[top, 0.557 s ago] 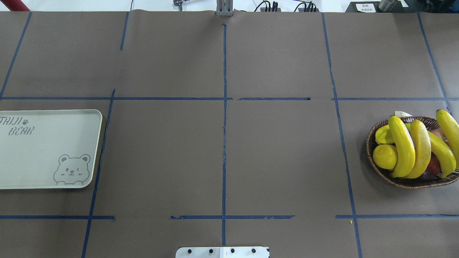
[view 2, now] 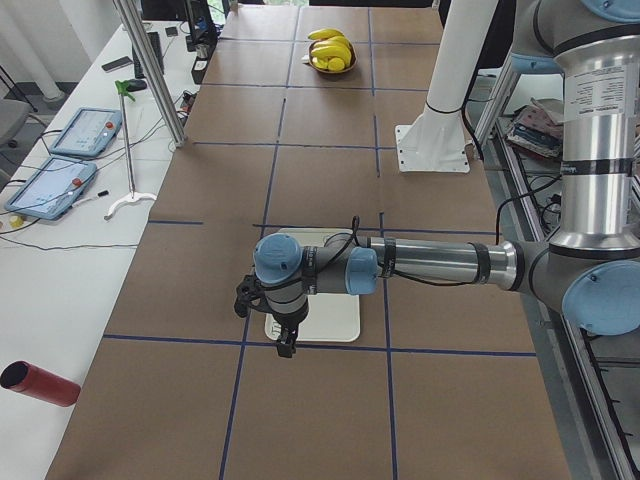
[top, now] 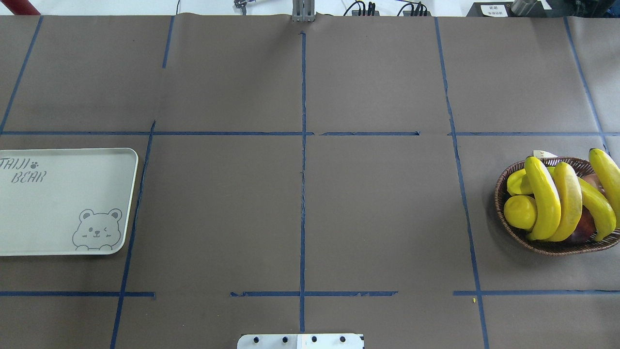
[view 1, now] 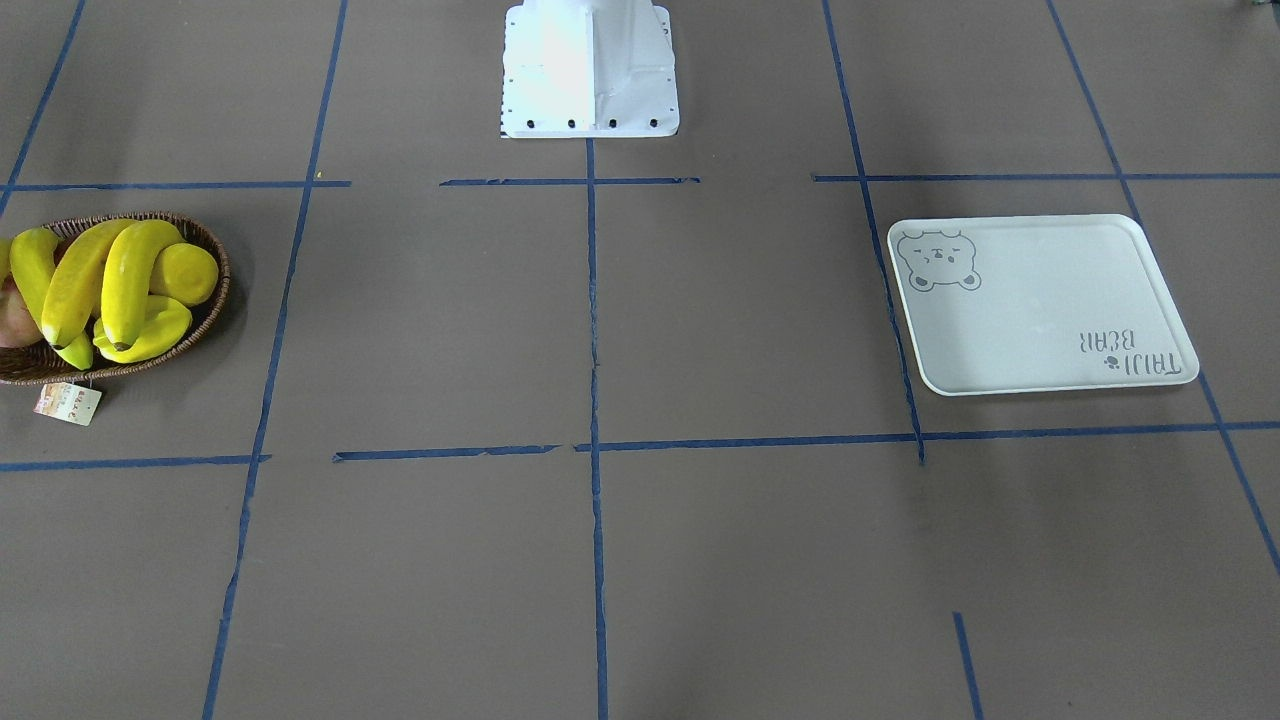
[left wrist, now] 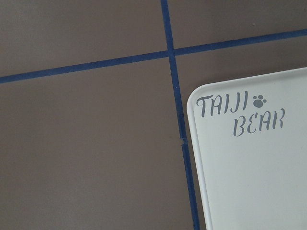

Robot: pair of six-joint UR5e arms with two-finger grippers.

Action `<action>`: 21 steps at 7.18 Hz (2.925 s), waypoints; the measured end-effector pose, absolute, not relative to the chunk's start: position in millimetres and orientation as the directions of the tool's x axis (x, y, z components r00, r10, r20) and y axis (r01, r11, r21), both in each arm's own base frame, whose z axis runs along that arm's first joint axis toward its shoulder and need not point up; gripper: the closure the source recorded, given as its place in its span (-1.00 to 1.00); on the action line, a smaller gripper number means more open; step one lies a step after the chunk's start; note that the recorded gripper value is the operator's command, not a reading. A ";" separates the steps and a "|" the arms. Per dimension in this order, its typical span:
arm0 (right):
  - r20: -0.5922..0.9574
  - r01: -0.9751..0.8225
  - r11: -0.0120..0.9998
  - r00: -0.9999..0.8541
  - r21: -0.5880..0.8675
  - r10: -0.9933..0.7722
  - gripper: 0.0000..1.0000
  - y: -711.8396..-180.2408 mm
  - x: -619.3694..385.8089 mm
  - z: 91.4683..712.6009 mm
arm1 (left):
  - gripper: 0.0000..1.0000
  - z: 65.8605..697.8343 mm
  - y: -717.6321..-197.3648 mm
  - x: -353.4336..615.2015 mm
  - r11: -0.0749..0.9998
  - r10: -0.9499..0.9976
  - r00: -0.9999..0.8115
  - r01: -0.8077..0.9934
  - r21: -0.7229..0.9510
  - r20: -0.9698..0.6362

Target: Transfer all bananas from basket to plate

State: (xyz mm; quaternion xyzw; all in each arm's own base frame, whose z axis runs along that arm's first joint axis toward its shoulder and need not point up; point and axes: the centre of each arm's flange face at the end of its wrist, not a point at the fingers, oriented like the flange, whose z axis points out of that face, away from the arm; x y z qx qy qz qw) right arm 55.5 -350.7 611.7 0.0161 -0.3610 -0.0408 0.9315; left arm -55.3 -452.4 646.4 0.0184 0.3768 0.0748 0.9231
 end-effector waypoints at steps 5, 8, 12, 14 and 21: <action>0.756 0.015 0.979 0.633 0.204 -0.168 -0.99 -364.2 9.4 522.3 | -1.00 648.5 -451.7 -55.0 0.989 0.147 0.705 -0.123 0.084 -0.694; 0.796 -0.050 0.988 0.599 0.149 -0.090 -0.99 -358.1 -80.6 471.4 | -1.00 649.9 -451.3 -55.1 0.989 0.143 0.705 -0.121 0.080 -0.695; 0.737 -0.055 0.991 0.674 0.118 -0.050 -0.89 -330.2 -176.1 465.4 | -1.00 651.5 -451.2 -55.0 0.990 0.140 0.705 -0.121 0.077 -0.695; 0.702 -0.034 0.993 0.710 0.116 -0.058 -0.79 -322.8 -195.4 482.7 | -1.00 652.2 -451.5 -55.0 0.990 0.139 0.706 -0.121 0.076 -0.694; 0.671 0.009 0.994 0.737 0.113 -0.083 0.12 -330.4 -227.0 510.5 | -1.00 654.6 -451.4 -55.2 0.990 0.136 0.708 -0.121 0.071 -0.693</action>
